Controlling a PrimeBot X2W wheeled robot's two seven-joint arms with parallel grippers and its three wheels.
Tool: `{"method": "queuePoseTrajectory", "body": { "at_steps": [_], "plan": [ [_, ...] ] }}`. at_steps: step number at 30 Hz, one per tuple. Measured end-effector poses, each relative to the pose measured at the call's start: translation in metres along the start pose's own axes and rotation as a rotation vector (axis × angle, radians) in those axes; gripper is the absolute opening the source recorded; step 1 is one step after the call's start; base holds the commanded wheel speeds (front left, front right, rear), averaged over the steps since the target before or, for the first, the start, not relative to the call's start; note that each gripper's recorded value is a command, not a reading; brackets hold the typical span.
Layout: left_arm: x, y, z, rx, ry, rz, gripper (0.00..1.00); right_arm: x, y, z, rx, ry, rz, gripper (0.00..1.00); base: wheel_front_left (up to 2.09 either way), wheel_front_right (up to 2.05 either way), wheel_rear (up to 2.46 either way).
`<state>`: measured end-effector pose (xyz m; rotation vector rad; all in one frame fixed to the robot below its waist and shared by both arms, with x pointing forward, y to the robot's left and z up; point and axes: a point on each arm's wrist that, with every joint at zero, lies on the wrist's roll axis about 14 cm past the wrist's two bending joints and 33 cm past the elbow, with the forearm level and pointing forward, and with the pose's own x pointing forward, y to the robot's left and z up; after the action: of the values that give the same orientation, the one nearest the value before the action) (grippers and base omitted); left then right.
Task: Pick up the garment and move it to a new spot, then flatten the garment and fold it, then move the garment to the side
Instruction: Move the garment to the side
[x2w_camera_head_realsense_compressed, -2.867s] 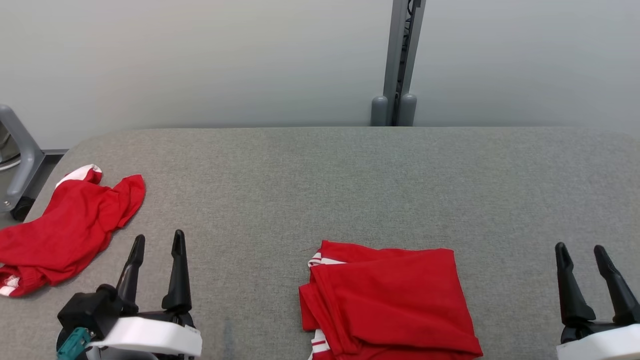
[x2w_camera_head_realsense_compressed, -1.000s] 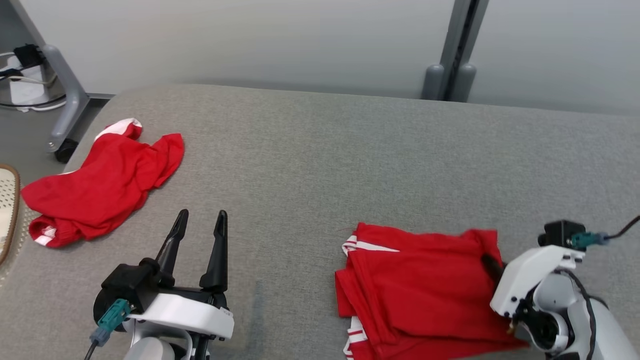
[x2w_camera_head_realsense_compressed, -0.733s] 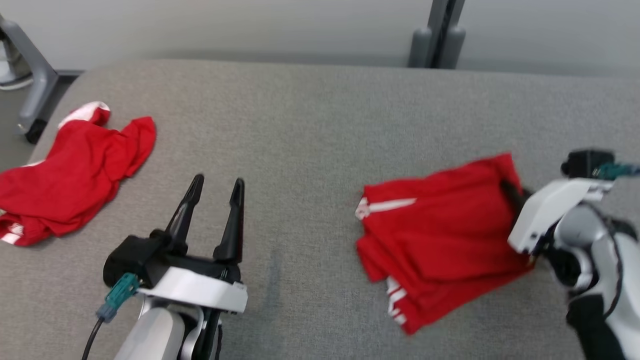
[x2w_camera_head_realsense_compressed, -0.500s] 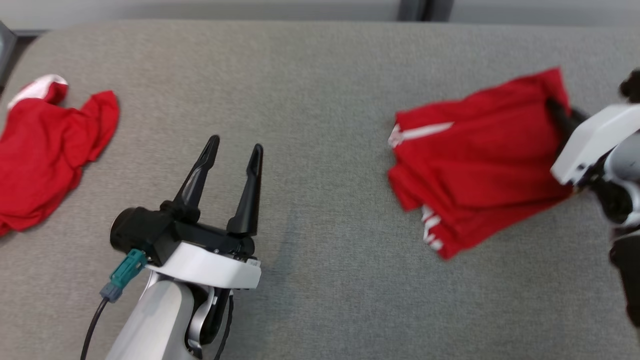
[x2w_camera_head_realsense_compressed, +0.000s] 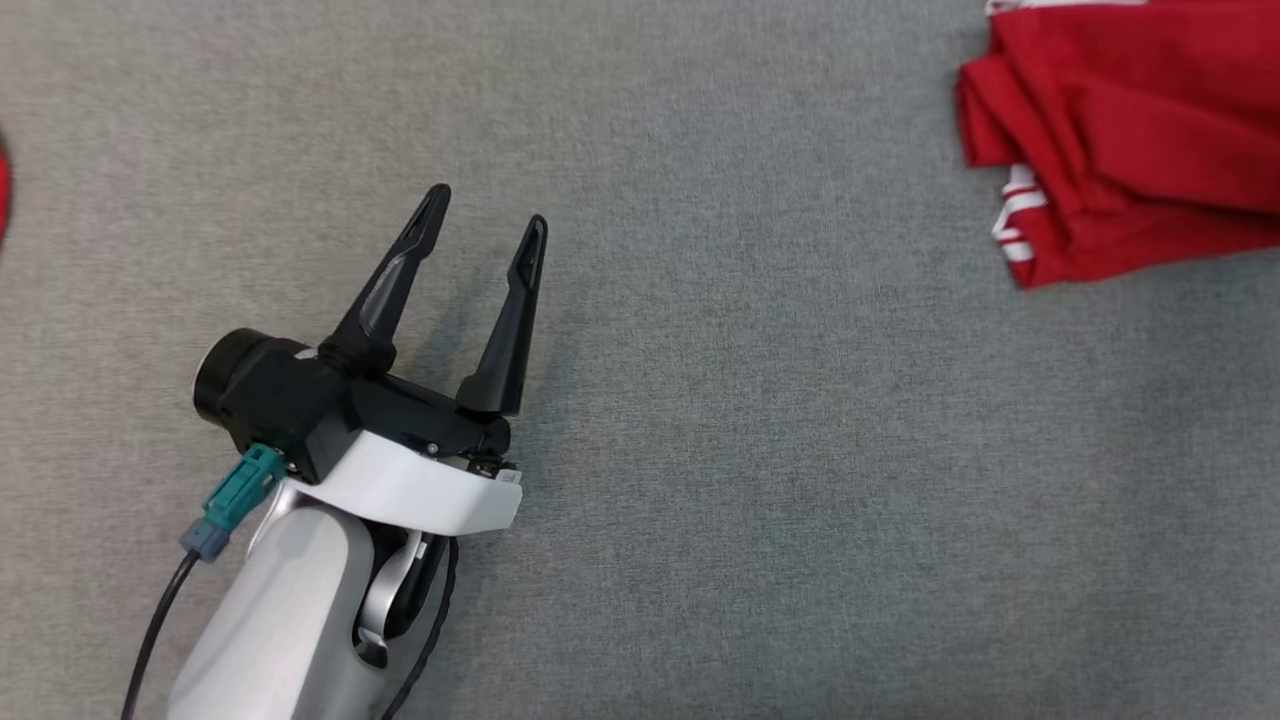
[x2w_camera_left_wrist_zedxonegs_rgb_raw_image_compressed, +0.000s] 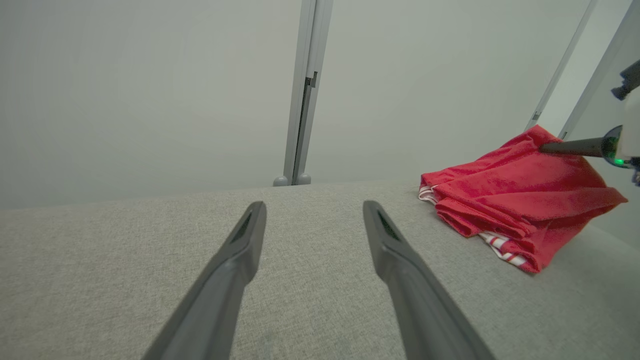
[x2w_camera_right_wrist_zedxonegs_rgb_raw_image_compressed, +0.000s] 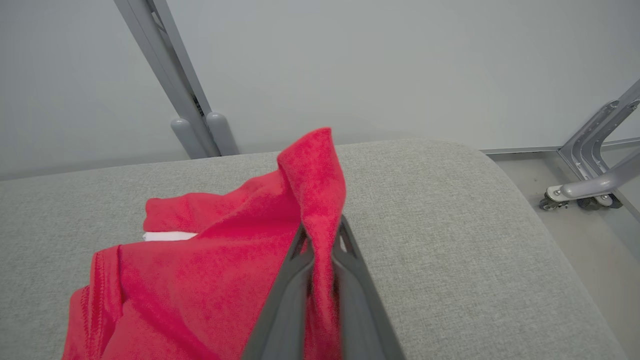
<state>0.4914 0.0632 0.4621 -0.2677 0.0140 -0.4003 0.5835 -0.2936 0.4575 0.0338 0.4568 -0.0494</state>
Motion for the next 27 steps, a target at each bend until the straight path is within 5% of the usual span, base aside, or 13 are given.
{"method": "queuePoseTrajectory", "body": {
  "at_steps": [10, 11, 12, 19, 27],
  "plan": [
    [0.012, 0.003, -0.023, -0.013, 0.042, -0.021, 1.00, 0.020, -0.065, -0.004, -0.074, 0.014, -0.185, 0.02, 0.00, 0.00, 0.00],
    [0.011, 0.003, -0.023, -0.012, 0.043, -0.020, 1.00, 0.022, -0.066, -0.002, -0.078, 0.005, -0.193, 0.44, 0.00, 0.00, 0.00],
    [0.011, 0.004, -0.023, -0.010, 0.042, -0.019, 1.00, 0.024, -0.065, 0.001, -0.084, -0.010, -0.195, 1.00, 0.00, 0.00, 0.00],
    [0.007, 0.005, -0.010, -0.004, 0.012, 0.001, 1.00, 0.021, -0.059, 0.015, -0.123, -0.105, -0.211, 1.00, 0.00, 0.00, 0.00],
    [-0.015, 0.006, 0.026, 0.011, -0.058, 0.051, 1.00, -0.015, -0.011, 0.051, -0.122, -0.296, -0.100, 1.00, 0.00, 0.00, 0.00]
  ]
}}
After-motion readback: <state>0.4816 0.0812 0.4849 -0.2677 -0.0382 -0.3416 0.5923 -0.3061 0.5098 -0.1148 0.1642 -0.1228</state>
